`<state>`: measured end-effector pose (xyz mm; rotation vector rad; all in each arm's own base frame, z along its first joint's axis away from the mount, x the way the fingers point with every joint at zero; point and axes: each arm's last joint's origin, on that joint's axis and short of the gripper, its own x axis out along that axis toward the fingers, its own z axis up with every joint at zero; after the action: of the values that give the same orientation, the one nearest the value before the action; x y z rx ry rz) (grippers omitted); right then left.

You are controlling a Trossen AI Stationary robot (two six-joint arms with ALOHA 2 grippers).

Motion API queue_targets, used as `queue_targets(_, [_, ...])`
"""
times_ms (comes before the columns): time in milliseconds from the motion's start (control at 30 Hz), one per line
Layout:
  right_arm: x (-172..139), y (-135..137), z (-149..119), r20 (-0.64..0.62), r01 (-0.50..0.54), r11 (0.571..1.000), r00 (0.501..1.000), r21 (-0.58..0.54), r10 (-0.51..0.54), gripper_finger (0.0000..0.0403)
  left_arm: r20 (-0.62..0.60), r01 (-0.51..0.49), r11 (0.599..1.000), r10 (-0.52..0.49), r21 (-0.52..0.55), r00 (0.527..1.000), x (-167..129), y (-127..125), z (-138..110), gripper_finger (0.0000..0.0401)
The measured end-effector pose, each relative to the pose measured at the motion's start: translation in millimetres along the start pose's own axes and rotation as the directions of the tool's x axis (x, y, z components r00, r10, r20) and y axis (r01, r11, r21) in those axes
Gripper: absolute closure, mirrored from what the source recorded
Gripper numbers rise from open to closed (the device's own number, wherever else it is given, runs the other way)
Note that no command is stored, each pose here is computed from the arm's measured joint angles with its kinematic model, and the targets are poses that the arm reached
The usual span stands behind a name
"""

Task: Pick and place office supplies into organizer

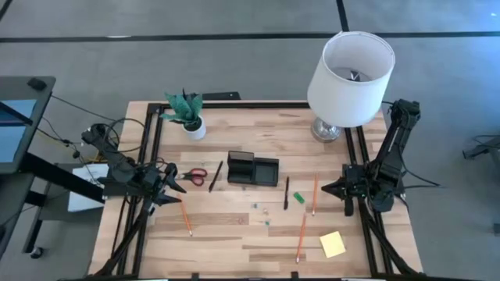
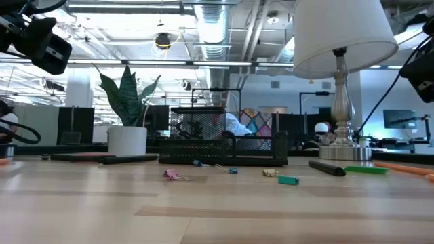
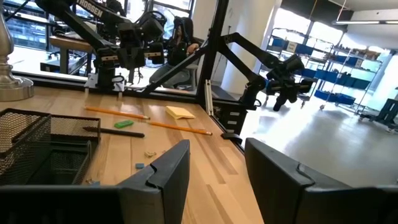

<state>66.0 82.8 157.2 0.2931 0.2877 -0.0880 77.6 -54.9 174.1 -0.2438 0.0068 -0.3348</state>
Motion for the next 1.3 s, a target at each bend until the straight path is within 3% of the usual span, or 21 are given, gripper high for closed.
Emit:
queue_targets(967, [0.0, -0.2, 0.1, 0.006, 0.005, 1.000, 1.000, -0.001, -0.005, 0.0403, 0.008, -0.033, 0.999, 0.033, 0.005, 0.999, 0.0, 1.0, 0.1, 0.0250])
queue_targets(1167, [0.0, -2.1, -1.4, -0.004, 0.014, 0.992, 1.000, -0.126, -0.015, 0.0403, 0.012, -0.047, 0.999, 0.047, -0.013, 0.999, 0.0, 1.4, 0.4, 0.0250])
queue_targets(1300, [0.0, -2.1, -1.4, -0.004, 0.014, 0.991, 1.000, -0.130, -0.014, 0.0403, 0.013, -0.051, 0.996, 0.052, -0.069, 0.999, 0.0, 1.5, 0.4, 0.0250])
